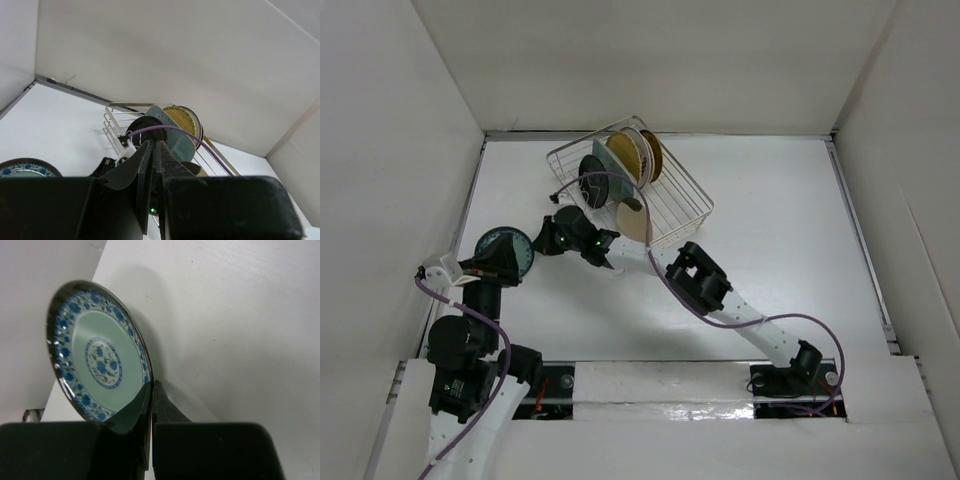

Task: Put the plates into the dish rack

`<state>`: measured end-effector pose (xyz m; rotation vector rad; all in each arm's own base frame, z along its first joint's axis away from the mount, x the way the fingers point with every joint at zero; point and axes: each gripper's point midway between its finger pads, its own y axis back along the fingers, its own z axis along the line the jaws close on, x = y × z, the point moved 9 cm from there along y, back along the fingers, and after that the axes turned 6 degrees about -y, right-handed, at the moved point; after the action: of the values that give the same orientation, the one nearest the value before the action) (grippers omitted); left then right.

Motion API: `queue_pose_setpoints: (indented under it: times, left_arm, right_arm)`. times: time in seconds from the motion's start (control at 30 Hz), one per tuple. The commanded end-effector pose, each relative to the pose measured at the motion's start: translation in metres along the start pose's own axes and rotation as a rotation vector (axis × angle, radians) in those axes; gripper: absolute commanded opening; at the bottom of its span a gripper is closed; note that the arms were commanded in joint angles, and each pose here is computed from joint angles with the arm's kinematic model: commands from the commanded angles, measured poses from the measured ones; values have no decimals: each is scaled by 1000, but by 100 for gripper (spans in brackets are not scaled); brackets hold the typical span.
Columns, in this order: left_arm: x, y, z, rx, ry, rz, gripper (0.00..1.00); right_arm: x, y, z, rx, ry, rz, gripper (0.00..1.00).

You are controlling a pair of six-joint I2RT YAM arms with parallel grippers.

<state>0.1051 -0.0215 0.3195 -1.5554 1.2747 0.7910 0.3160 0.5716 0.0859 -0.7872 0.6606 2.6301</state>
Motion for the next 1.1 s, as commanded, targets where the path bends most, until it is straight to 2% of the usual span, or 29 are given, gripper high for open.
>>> queue_pose_setpoints:
  times: [0.0, 0.1, 0.33, 0.43, 0.57, 0.87, 1.07]
  left_arm:
    - [-1, -5, -1, 0, 5, -22, 5]
    - [-2, -7, -1, -4, 1, -22, 5]
    - [-1, -8, -1, -16, -4, -18, 5]
    - [0, -9, 0, -23, -4, -20, 5]
    - [0, -10, 0, -26, -7, -16, 5]
    - [7, -16, -3, -1, -18, 25, 5]
    - [10, -19, -4, 3, -23, 43, 5]
  right_arm:
    - [-27, 22, 39, -138, 38, -100, 0]
    - [-54, 46, 70, -197, 89, -180, 0]
    - [-95, 98, 105, -169, 224, -337, 0]
    - [-115, 118, 115, -162, 258, -401, 0]
    - [-154, 139, 103, -93, 272, -485, 0]
    - [-251, 184, 61, 239, 355, -694, 0]
    - [-268, 193, 44, 492, 451, -719, 0]
